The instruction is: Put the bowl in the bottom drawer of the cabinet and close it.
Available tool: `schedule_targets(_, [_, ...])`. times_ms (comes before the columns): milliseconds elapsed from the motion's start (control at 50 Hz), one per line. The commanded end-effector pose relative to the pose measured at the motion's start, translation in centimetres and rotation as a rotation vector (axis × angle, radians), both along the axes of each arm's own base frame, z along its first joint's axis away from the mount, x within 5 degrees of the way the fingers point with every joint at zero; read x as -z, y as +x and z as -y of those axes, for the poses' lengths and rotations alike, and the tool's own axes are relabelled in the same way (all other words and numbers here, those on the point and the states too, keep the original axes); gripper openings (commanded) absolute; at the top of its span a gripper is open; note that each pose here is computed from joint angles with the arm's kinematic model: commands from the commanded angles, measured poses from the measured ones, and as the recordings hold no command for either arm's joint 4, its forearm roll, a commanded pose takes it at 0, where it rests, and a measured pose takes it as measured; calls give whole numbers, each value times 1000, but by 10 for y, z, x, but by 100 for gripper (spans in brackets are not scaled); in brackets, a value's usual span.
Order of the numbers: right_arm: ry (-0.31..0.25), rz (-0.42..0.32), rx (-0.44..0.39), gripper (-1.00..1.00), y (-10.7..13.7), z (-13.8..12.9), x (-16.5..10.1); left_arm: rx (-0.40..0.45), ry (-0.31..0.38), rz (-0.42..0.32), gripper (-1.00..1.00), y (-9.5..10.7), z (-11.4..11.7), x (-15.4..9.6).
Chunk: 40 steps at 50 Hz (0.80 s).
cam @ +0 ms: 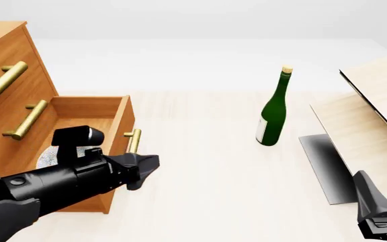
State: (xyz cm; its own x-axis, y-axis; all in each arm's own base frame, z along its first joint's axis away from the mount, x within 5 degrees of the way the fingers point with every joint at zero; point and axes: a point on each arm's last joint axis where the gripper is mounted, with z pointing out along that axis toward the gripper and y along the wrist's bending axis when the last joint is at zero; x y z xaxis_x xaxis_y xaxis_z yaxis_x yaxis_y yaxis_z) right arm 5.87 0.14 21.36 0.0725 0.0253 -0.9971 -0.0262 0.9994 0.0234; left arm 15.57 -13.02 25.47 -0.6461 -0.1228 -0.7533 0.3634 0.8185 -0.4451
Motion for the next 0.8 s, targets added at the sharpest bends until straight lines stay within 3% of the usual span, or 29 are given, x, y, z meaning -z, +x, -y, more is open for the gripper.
schedule_targets(20, [0, 0, 0, 100, 0, 0, 0, -22, -9, -51, 100, 4, 3, 15])
schedule_targets(800, [0, 0, 0, 100, 0, 0, 0, -185, 40, -155, 100, 20, -23, 58])
